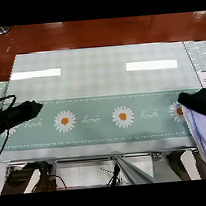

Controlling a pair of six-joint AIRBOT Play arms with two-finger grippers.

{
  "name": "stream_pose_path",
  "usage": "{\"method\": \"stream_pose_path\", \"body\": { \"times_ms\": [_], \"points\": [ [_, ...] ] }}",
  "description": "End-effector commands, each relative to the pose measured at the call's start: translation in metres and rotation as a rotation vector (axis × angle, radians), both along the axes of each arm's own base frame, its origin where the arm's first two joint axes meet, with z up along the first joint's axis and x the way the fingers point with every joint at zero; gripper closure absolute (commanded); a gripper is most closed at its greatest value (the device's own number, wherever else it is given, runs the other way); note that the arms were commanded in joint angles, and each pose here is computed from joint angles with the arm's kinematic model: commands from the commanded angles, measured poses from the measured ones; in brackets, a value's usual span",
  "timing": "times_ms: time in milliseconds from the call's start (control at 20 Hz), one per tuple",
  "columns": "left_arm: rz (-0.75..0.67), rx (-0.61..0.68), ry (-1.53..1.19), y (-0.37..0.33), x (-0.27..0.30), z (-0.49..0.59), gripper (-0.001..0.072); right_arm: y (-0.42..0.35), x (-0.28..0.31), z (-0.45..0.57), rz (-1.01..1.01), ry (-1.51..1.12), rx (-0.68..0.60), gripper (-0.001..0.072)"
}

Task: Fold the shirts.

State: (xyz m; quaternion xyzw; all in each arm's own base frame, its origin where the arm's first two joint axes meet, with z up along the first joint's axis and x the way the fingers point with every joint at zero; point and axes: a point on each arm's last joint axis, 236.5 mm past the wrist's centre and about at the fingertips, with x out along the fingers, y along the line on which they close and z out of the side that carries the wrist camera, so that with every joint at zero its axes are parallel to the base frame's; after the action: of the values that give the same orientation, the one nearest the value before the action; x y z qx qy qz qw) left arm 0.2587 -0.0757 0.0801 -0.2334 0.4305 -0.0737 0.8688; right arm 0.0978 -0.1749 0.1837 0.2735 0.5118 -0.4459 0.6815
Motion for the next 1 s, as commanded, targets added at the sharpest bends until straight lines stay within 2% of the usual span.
{"method": "stream_pose_path", "body": {
  "times_ms": [0, 100, 200, 250, 350, 500, 600, 700, 800, 850, 950],
  "points": [
    [0.005, -0.005, -0.014, 0.0, 0.003, 0.002, 0.0688, 0.003, -0.062, -0.032, -0.17, 0.128, -0.042, 0.0096],
    [0.007, -0.005, -0.014, 0.0, 0.004, 0.002, 0.0688, 0.002, -0.051, -0.044, -0.143, 0.119, -0.005, 0.0096],
    [0.012, -0.002, -0.025, 0.001, 0.011, 0.001, 0.0689, -0.003, -0.013, -0.05, -0.056, 0.012, 0.025, 0.0101],
    [-0.001, 0.006, -0.061, 0.001, 0.019, 0.005, 0.0688, -0.001, 0.018, -0.05, 0.015, -0.09, 0.048, 0.0197],
    [-0.083, -0.015, -0.15, -0.015, 0.041, 0.025, 0.0689, 0.017, 0.097, -0.031, 0.18, -0.366, 0.114, 0.0701],
    [-0.249, -0.096, -0.234, -0.054, 0.085, 0.088, 0.0691, 0.088, 0.231, 0.062, 0.49, -0.916, 0.223, 0.0692],
    [-0.366, -0.083, -0.268, -0.084, 0.113, 0.131, 0.0691, 0.161, 0.281, 0.092, 0.734, -1.028, 0.276, 0.0691],
    [-0.472, -0.017, -0.289, -0.116, 0.13, 0.149, 0.0691, 0.226, 0.308, 0.051, 0.975, -0.853, 0.234, 0.0691],
    [-0.487, 0.093, -0.225, -0.131, 0.142, 0.121, 0.0691, 0.267, 0.319, -0.029, 1.044, -0.575, 0.208, 0.0691],
    [-0.47, 0.175, -0.126, -0.125, 0.141, 0.087, 0.0691, 0.278, 0.317, -0.066, 1.076, -0.437, 0.187, 0.0691],
    [-0.343, 0.339, 0.197, -0.082, 0.119, 0.007, 0.069, 0.27, 0.301, -0.128, 1.092, -0.148, 0.109, 0.0692]
  ]
}}
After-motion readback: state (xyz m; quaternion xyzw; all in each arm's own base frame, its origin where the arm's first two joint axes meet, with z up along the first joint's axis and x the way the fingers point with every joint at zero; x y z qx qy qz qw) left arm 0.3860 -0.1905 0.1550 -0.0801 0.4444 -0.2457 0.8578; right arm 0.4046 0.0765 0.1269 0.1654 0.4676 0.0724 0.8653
